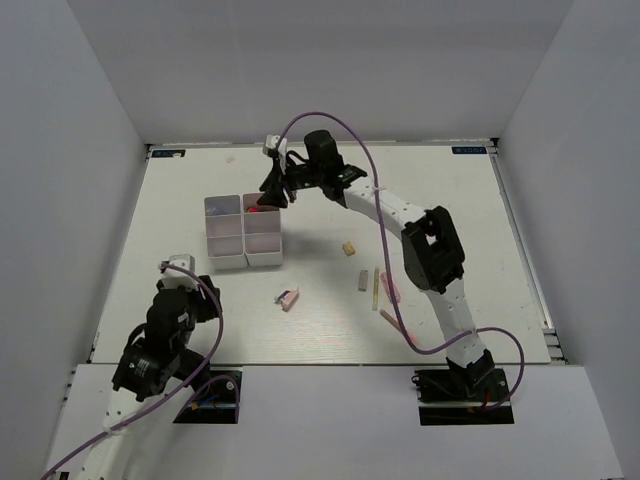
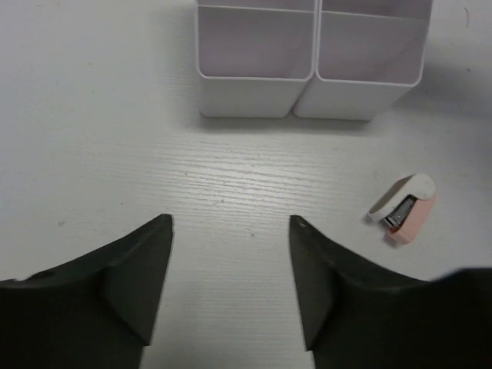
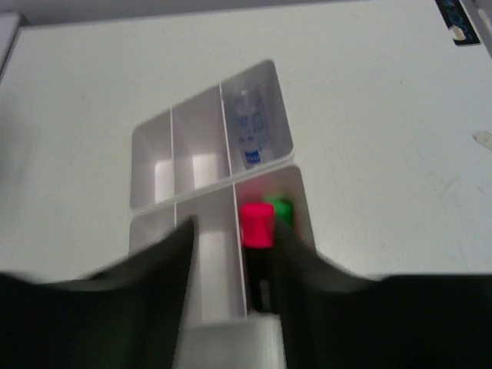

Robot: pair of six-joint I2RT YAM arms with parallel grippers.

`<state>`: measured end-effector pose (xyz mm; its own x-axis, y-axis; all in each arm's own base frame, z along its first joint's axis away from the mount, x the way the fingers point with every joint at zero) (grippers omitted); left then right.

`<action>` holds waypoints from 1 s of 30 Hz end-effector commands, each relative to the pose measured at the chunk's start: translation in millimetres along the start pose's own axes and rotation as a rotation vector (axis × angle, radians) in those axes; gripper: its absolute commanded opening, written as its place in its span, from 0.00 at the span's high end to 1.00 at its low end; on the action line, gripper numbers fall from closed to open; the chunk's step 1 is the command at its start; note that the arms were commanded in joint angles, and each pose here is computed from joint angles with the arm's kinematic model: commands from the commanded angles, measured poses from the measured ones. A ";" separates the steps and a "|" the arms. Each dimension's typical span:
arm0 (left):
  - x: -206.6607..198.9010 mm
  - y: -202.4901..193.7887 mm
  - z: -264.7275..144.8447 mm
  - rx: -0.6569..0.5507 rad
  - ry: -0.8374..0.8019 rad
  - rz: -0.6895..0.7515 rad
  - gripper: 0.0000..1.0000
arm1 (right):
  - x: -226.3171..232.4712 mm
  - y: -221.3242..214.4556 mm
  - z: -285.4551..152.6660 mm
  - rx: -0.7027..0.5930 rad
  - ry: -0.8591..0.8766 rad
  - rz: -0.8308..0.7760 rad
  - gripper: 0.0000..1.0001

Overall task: Sort the stationery into containers
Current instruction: Place the pen in the storage box, then pick up the stapler from the center of the board.

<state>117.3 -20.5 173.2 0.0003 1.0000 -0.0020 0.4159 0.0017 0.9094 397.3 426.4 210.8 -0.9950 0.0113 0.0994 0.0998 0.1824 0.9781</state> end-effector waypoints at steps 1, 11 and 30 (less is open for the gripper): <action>-13.9 -3.0 8.1 0.032 -0.110 0.035 0.33 | 39.5 66.0 -48.2 0.038 -0.020 0.073 0.55; -73.9 -6.9 29.0 0.246 -0.559 0.050 0.30 | 164.4 -49.6 -215.2 0.397 -0.263 0.455 0.11; -149.2 -2.0 80.5 0.264 -0.687 0.647 0.11 | 201.8 -106.8 -280.6 0.451 -0.341 0.478 0.18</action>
<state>169.1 -163.6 126.6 0.7953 0.6056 0.0249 0.4270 -0.5889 0.6862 182.2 133.1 165.1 -0.7805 0.4956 0.3812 0.6087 0.4633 0.6440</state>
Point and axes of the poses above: each gripper's point midway between its finger pads, its own z axis out along the fingers, its own x axis along the line the jaws close on, y = z × x, the point moved 7 cm from there along -z, back along the fingers, and after that the axes turned 7 degrees about z, right-handed, at the moved point
